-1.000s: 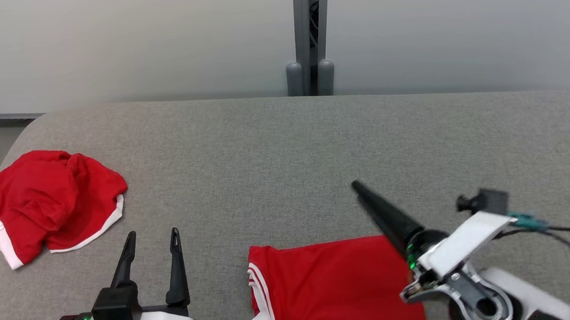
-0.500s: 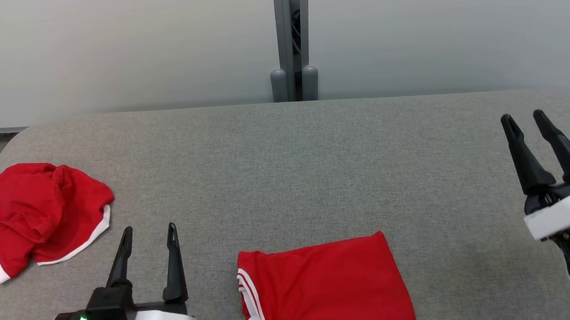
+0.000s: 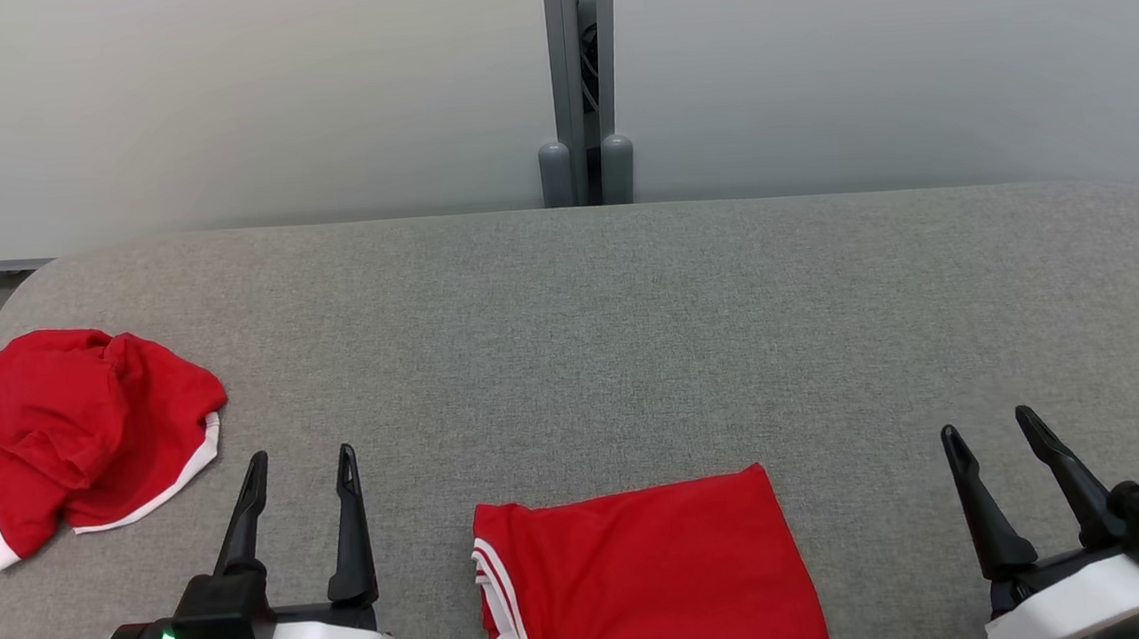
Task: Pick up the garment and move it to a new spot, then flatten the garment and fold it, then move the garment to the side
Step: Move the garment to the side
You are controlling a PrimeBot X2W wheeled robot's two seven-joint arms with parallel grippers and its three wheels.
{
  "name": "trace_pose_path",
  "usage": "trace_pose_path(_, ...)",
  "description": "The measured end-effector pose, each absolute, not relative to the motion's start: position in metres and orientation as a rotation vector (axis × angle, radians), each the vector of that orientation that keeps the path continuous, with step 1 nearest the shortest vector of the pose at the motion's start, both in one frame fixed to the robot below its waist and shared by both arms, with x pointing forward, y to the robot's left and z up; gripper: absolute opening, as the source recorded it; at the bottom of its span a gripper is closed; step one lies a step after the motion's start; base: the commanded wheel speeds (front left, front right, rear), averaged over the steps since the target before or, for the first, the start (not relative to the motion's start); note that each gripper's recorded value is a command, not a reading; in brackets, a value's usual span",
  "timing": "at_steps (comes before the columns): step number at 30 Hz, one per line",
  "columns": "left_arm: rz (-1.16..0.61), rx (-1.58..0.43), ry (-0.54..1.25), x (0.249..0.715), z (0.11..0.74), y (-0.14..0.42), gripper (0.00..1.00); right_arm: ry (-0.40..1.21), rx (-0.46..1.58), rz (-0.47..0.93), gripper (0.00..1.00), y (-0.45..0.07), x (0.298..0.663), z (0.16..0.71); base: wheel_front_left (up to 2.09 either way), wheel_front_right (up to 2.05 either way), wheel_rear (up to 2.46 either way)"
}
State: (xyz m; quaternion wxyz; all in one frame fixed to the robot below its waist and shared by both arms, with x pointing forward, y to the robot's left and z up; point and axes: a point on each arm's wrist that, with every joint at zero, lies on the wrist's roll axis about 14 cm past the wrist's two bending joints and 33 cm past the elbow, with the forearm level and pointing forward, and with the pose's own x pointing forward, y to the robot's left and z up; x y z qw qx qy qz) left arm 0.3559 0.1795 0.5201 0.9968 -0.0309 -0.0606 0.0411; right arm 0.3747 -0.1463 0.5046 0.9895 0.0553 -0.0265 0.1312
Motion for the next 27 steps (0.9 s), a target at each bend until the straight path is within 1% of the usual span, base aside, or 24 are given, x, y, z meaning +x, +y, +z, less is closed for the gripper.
trace_pose_path(4, 0.077, -0.062, -0.117, 0.355, 0.519, 0.179, 1.0, -0.041, 0.134, 0.252, 1.0, -0.145, 0.371, 0.5, 0.0, 0.0, 0.0)
trace_pose_path(8, 0.071, -0.06, -0.112, 0.355, 0.517, 0.177, 1.0, 0.0, 0.209, 0.284, 1.0, -0.131, 0.367, 0.49, 0.0, 0.0, 0.0)
trace_pose_path(11, 0.069, -0.057, -0.11, 0.354, 0.516, 0.177, 1.0, 0.101, 0.307, 0.334, 1.0, -0.113, 0.356, 0.466, 0.0, 0.0, 0.0)
trace_pose_path(13, 0.07, -0.056, -0.107, 0.353, 0.515, 0.178, 1.0, 0.197, 0.347, 0.36, 1.0, -0.107, 0.348, 0.446, 0.0, 0.0, 0.0)
trace_pose_path(17, 0.074, -0.055, -0.093, 0.351, 0.511, 0.179, 1.0, 0.328, 0.427, 0.427, 1.0, -0.089, 0.344, 0.43, 0.0, 0.0, 0.0)
trace_pose_path(18, 0.074, -0.055, -0.093, 0.351, 0.511, 0.179, 1.0, 0.328, 0.427, 0.427, 1.0, -0.089, 0.344, 0.43, 0.0, 0.0, 0.0)
trace_pose_path(20, 0.082, -0.052, -0.081, 0.35, 0.507, 0.181, 1.0, 0.406, 0.485, 0.449, 1.0, -0.081, 0.341, 0.422, 0.0, 0.0, 0.0)
trace_pose_path(24, 0.095, -0.042, -0.05, 0.351, 0.497, 0.186, 1.0, 0.537, 0.527, 0.504, 1.0, -0.068, 0.339, 0.41, 0.0, 0.0, 0.0)
trace_pose_path(27, 0.109, -0.038, -0.04, 0.353, 0.494, 0.191, 1.0, 0.606, 0.533, 0.537, 1.0, -0.061, 0.341, 0.403, 0.0, 0.0, 0.0)
